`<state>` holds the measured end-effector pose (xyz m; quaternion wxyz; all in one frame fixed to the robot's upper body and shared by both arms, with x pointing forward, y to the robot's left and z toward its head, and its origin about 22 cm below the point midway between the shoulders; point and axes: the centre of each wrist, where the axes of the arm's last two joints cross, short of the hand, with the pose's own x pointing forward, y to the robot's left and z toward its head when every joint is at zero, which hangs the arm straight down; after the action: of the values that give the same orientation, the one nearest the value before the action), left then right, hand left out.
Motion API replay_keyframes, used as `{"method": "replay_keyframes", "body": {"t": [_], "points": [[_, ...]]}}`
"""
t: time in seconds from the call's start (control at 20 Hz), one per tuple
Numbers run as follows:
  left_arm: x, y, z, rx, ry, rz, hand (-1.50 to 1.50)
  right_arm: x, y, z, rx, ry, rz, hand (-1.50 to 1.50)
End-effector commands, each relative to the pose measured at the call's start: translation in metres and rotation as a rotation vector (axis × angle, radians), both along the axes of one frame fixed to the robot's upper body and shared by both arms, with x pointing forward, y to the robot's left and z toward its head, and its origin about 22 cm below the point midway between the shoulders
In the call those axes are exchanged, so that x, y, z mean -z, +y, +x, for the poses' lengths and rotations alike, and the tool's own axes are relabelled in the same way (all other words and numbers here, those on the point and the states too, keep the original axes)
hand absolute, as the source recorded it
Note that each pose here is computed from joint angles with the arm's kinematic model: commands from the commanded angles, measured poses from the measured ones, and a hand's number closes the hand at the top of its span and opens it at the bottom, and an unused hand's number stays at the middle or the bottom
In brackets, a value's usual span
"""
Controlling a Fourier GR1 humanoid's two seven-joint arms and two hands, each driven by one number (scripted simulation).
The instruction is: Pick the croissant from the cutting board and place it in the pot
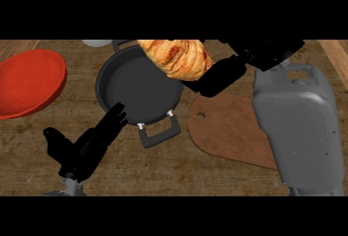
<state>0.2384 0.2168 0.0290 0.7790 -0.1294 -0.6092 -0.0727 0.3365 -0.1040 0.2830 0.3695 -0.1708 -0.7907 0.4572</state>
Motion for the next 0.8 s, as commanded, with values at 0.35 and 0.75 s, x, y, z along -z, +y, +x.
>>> {"method": "replay_keyframes", "body": {"t": [0.35,0.75], "points": [[0.005,-0.012,0.001,0.012,-0.027,-0.005,0.0,0.016,0.09,0.039,-0.061,0.022,-0.064,1.5],[-0.003,-0.022,0.022,0.05,-0.023,0.001,0.0,0.047,0.131,0.053,-0.045,0.02,-0.044,1.5]]}}
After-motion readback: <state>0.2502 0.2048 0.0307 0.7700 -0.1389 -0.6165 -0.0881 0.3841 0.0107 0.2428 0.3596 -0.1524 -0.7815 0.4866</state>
